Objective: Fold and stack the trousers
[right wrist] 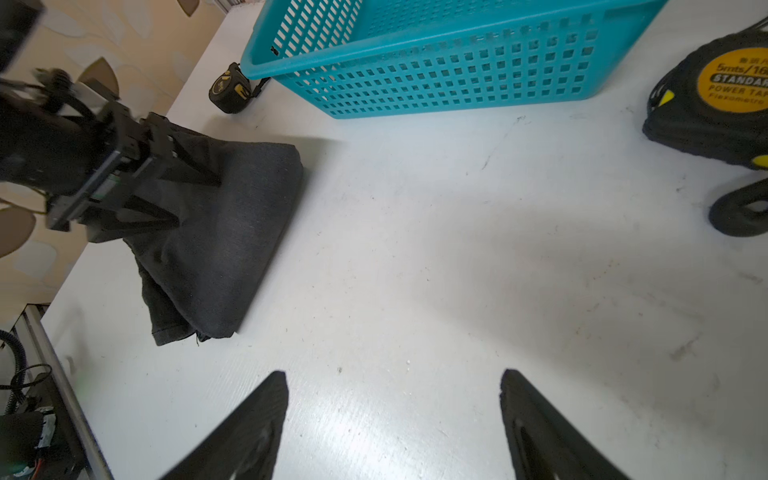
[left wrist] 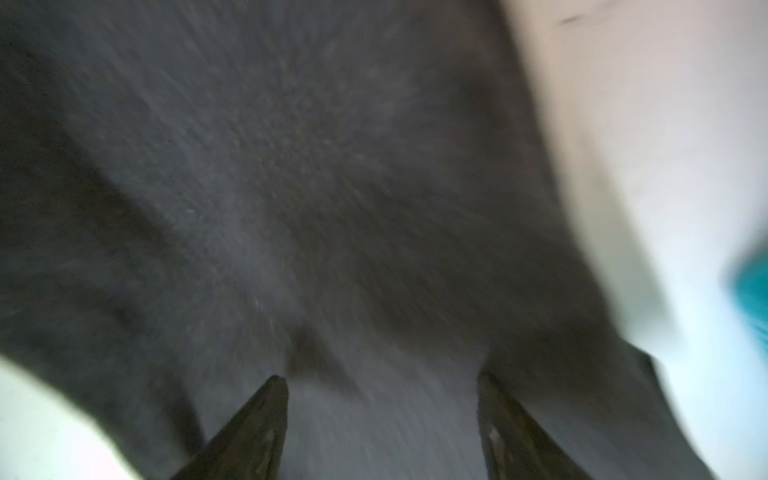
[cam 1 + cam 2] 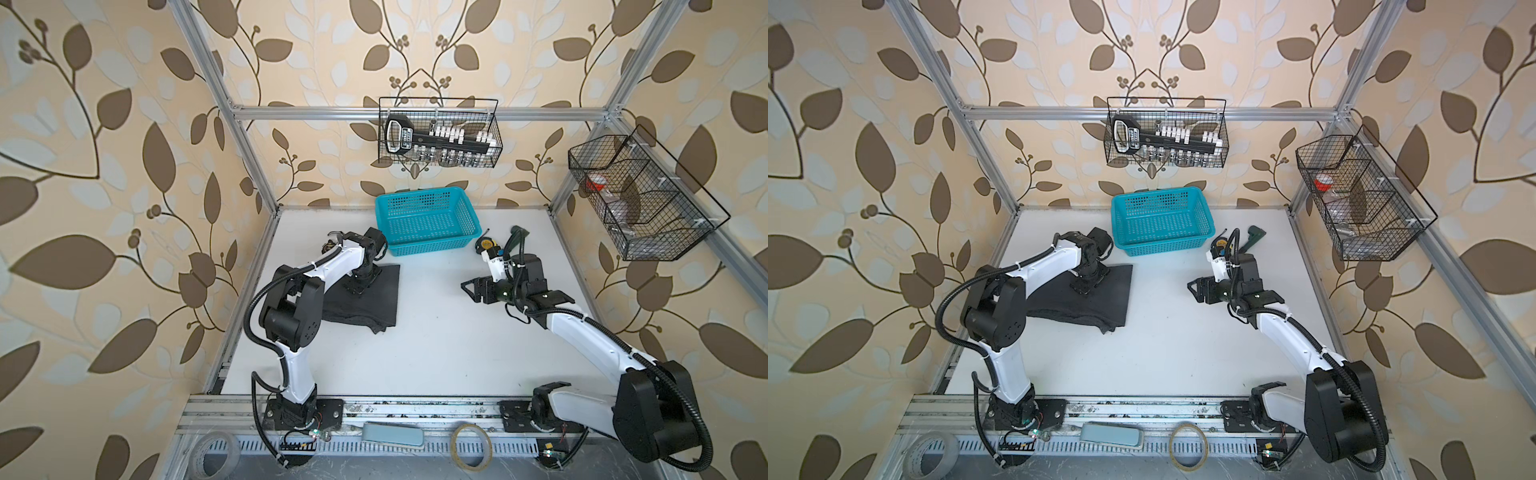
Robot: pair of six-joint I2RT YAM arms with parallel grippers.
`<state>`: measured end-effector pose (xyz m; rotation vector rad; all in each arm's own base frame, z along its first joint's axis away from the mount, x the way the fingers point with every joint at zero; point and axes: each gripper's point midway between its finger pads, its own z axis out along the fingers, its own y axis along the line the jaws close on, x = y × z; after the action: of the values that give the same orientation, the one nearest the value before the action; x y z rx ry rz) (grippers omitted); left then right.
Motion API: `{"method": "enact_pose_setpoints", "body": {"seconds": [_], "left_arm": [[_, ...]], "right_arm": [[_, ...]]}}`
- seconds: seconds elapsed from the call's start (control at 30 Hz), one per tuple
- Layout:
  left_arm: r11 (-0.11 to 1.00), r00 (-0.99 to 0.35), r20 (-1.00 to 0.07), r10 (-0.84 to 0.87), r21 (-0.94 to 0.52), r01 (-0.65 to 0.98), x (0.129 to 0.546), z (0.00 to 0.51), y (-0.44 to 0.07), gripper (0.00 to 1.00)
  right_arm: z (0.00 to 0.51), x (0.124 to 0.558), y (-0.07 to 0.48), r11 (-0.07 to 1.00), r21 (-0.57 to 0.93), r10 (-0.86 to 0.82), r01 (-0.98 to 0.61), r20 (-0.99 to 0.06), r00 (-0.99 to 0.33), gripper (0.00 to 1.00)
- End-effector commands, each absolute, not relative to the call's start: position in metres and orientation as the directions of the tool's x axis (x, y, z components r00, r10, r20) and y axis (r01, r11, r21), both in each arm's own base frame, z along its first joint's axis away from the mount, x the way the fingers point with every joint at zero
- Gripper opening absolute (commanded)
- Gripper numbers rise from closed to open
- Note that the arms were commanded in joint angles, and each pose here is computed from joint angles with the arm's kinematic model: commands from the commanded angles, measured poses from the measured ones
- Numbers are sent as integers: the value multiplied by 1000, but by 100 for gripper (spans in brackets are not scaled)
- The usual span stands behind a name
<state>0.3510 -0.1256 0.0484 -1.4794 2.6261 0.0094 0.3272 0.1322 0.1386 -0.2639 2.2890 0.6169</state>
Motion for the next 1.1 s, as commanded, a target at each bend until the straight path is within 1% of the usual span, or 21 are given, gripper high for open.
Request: {"method": "enact_pose_setpoints", "body": {"seconds": [0.0, 0.07, 0.17, 0.27, 0.33, 0.43, 0.47, 0.57, 0.6, 0.7, 0.73, 0.77, 0.83, 0.9, 0.97, 1.07], "left_arm": [[521, -518, -104, -849, -5, -854, 344, 29, -121, 72], [577, -580, -89, -810, 59, -815, 330, 20, -115, 71], [673, -694, -63, -717, 200, -713, 301, 13, -97, 70], [739, -769, -8, -639, 272, -617, 270, 3, -76, 69], [782, -811, 21, -585, 280, -557, 258, 1, -64, 68], [878, -893, 99, -438, 261, -402, 252, 1, -54, 68], [907, -914, 129, -385, 233, -349, 253, 3, -53, 69], [965, -969, 162, -185, 215, -148, 262, 15, -44, 70], [965, -976, 172, -133, 246, -89, 265, 19, -36, 70], [968, -976, 210, -61, 250, -6, 272, 24, -20, 69], [970, -976, 218, -13, 238, 40, 273, 24, -19, 69], [967, -975, 221, 3, 247, 59, 274, 25, -14, 69], [974, -976, 217, 18, 218, 67, 278, 28, -9, 69], [968, -972, 231, 51, 228, 105, 277, 31, 0, 69], [950, -964, 251, 83, 271, 153, 273, 32, 15, 69], [934, -966, 222, 134, 297, 198, 277, 38, 25, 69]], "right_arm": [[163, 333, 138, 843, 359, 2, -401, -746, -666, 81], [163, 334, 138, 843, 356, -3, -403, -746, -665, 81], [163, 333, 138, 845, 353, -5, -402, -747, -665, 81], [161, 333, 136, 848, 350, -7, -397, -743, -669, 81], [161, 332, 136, 850, 346, -10, -397, -743, -669, 81], [160, 332, 135, 851, 342, -17, -398, -740, -673, 81], [160, 332, 135, 852, 341, -19, -398, -739, -673, 81], [160, 331, 135, 851, 347, -15, -394, -734, -679, 81], [159, 330, 135, 850, 350, -13, -392, -732, -681, 81], [158, 329, 136, 849, 354, -11, -392, -730, -684, 81], [159, 328, 136, 849, 354, -12, -393, -730, -683, 81], [159, 328, 135, 850, 350, -13, -393, -732, -681, 80], [160, 326, 135, 850, 351, -13, -392, -730, -683, 81], [159, 324, 135, 850, 355, -12, -389, -725, -688, 80], [158, 321, 135, 849, 363, -7, -385, -720, -694, 80], [156, 317, 136, 847, 367, -9, -385, -714, -700, 80]]}}
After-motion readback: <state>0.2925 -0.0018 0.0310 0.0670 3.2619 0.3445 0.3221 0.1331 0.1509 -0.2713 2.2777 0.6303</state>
